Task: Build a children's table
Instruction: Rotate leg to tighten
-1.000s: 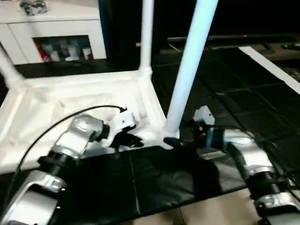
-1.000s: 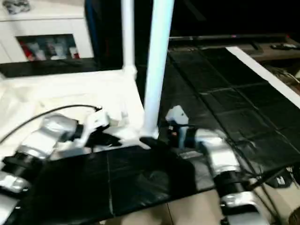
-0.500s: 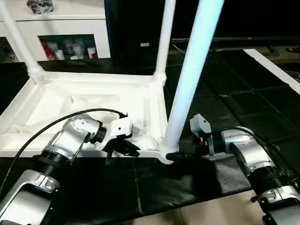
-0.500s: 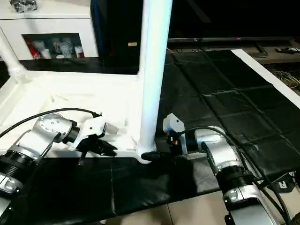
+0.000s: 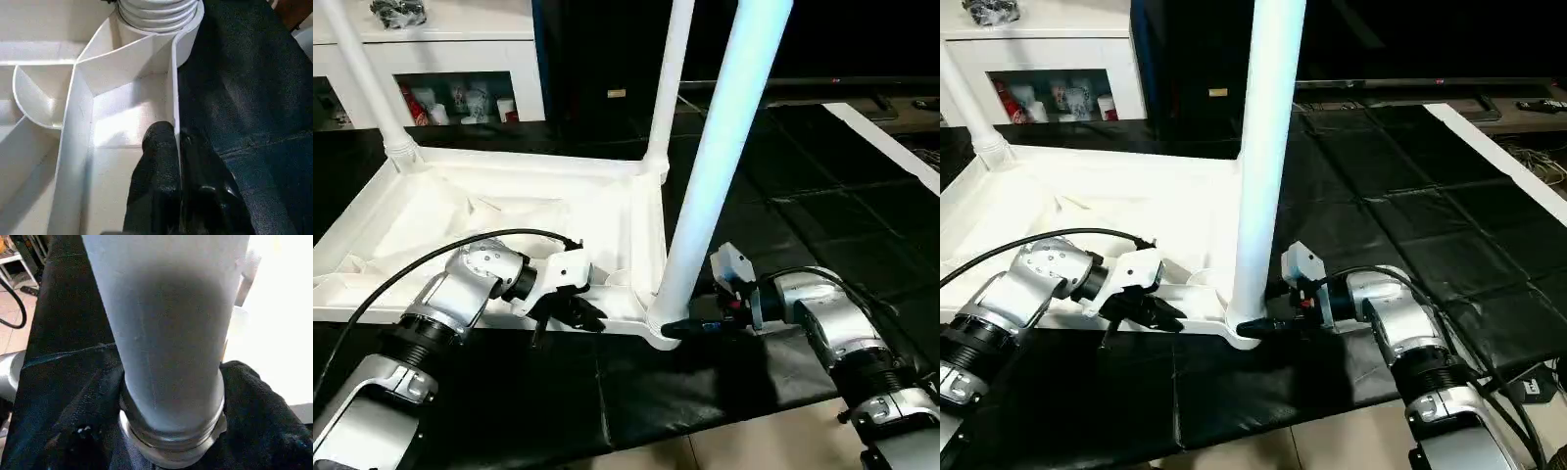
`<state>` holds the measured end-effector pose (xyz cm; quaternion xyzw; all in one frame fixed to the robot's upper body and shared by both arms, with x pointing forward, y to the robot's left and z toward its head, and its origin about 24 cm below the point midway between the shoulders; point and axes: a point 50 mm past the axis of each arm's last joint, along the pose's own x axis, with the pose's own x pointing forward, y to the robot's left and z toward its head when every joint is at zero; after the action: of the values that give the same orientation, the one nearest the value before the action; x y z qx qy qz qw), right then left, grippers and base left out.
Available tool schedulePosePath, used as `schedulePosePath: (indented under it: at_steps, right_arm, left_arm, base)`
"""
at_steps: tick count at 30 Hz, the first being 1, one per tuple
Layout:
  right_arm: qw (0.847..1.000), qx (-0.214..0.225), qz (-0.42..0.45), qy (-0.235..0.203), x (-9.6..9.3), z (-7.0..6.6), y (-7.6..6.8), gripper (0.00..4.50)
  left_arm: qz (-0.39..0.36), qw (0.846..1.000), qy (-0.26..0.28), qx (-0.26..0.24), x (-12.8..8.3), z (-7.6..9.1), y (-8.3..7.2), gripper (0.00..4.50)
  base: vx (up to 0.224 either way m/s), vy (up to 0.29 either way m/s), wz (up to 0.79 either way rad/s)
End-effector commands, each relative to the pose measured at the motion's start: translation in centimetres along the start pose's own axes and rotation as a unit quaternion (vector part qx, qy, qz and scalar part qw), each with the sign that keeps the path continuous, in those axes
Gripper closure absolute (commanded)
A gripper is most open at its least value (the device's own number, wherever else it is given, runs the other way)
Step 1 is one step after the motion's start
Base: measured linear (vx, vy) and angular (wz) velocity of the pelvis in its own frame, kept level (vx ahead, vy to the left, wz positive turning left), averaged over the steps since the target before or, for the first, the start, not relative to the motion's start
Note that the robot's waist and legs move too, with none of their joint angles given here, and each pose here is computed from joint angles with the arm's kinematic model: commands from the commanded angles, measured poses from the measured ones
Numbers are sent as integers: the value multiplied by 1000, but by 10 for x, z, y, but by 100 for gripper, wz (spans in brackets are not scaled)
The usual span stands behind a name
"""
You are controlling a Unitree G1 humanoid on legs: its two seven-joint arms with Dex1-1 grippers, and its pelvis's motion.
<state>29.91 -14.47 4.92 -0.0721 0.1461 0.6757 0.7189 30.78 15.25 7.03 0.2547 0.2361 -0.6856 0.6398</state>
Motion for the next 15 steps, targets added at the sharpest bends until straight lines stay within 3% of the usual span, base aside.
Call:
schedulePosePath:
  at_steps: [1, 6, 7, 10, 15]
  right_arm:
    - [1000, -9, 16, -5, 2, 3, 1, 181]
    - [1000, 0, 14, -11, 6, -2, 6, 184]
    - [998, 36, -39, -19, 10, -9, 3, 184]
    - [990, 79, -115, -26, 19, -14, -3, 184]
    - [968, 117, -218, -46, 42, -15, -12, 184]
  left_arm:
    - [-21, 999, 11, 28, 5, 7, 0, 450]
    - [9, 1000, 0, 0, 7, 7, 4, 450]
    - [43, 998, -15, -34, 15, 10, 10, 450]
    - [88, 993, -30, -71, 24, 17, 18, 450]
    - [161, 978, -56, -118, 41, 30, 30, 450]
  base:
    - [0, 0, 0]
    - [0, 0, 0]
    - [0, 0, 0]
    - [0, 0, 0]
    - [0, 0, 0]
